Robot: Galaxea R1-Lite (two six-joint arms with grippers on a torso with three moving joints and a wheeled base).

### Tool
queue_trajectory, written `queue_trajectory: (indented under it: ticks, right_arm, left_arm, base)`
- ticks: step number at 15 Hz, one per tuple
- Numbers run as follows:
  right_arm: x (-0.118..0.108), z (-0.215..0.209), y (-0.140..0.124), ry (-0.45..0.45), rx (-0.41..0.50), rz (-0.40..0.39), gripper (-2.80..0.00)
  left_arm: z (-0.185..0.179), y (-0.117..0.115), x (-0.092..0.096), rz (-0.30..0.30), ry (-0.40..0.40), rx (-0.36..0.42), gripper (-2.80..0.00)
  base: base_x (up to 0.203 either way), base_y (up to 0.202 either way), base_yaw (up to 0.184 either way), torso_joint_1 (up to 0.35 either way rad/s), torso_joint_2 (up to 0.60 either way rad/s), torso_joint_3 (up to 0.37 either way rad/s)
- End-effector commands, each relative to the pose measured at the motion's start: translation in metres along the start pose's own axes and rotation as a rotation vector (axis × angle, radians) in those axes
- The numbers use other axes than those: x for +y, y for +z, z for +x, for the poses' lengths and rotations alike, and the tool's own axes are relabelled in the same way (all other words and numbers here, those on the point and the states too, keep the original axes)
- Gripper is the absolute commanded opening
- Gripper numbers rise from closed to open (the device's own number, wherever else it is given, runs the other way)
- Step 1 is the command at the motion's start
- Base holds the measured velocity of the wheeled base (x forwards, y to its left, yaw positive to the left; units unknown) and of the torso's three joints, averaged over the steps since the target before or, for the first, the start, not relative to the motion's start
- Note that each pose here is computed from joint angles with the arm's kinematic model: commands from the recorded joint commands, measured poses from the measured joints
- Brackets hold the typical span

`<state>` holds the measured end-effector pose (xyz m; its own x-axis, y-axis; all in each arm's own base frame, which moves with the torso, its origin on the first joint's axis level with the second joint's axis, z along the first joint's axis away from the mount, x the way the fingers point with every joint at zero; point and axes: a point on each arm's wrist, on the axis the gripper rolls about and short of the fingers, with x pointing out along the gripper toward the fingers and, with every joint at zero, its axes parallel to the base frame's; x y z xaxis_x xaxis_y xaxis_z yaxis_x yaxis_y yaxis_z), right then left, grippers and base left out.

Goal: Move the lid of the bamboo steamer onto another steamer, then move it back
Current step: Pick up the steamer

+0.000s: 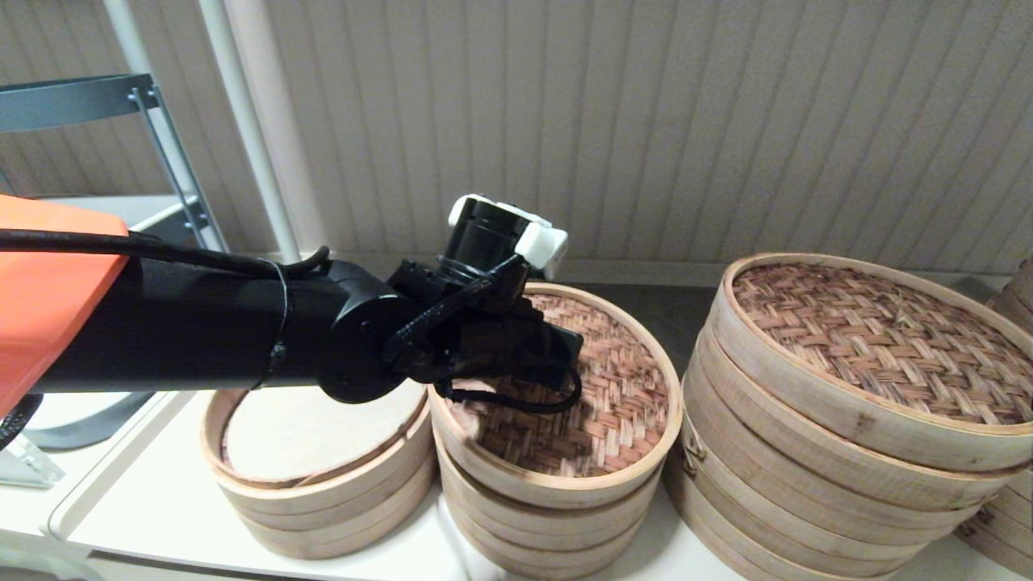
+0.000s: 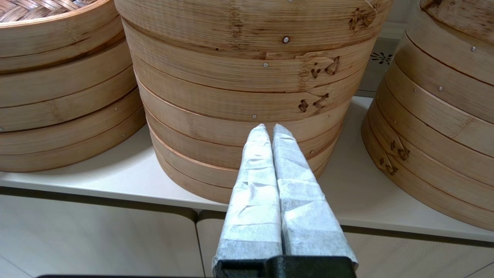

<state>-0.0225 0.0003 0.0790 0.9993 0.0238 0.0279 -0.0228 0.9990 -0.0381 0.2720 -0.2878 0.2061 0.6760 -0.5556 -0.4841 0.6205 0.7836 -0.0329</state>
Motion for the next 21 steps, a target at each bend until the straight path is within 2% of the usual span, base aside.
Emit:
queue_trajectory:
  ticks: [1, 7, 11, 14, 21]
  right_arm:
    - [0.000, 0.002, -0.007, 0.002, 0.023, 0.000, -2.80]
    - [0.000, 0.002, -0.007, 0.002, 0.023, 0.000, -2.80]
    - [0.000, 0.002, -0.007, 0.002, 0.023, 0.000, -2.80]
    - [0.000, 0.002, -0.007, 0.002, 0.023, 0.000, -2.80]
    - [0.000, 0.002, -0.007, 0.002, 0.023, 0.000, -2.80]
  left_arm:
    - [-0.006, 0.003, 0.000, -0.001, -0.003, -0.012, -2.80]
    - [-0.007, -0.012, -0.001, 0.009, -0.014, 0.039, -2.80]
    - [-0.008, -0.005, -0.002, 0.005, -0.016, 0.010, -2.80]
    - [-0.011, 0.000, 0.003, 0.000, -0.005, -0.005, -2.80]
    - [-0.017, 0.003, 0.027, -0.009, 0.047, -0.010, -2.80]
  base:
    - [0.000, 0.000, 0.000, 0.000, 0.00, 0.000]
    - [0.000, 0.000, 0.000, 0.000, 0.00, 0.000]
    - [0.000, 0.000, 0.000, 0.000, 0.00, 0.000]
    - [0.000, 0.000, 0.000, 0.000, 0.00, 0.000]
    - [0.000, 0.000, 0.000, 0.000, 0.00, 0.000]
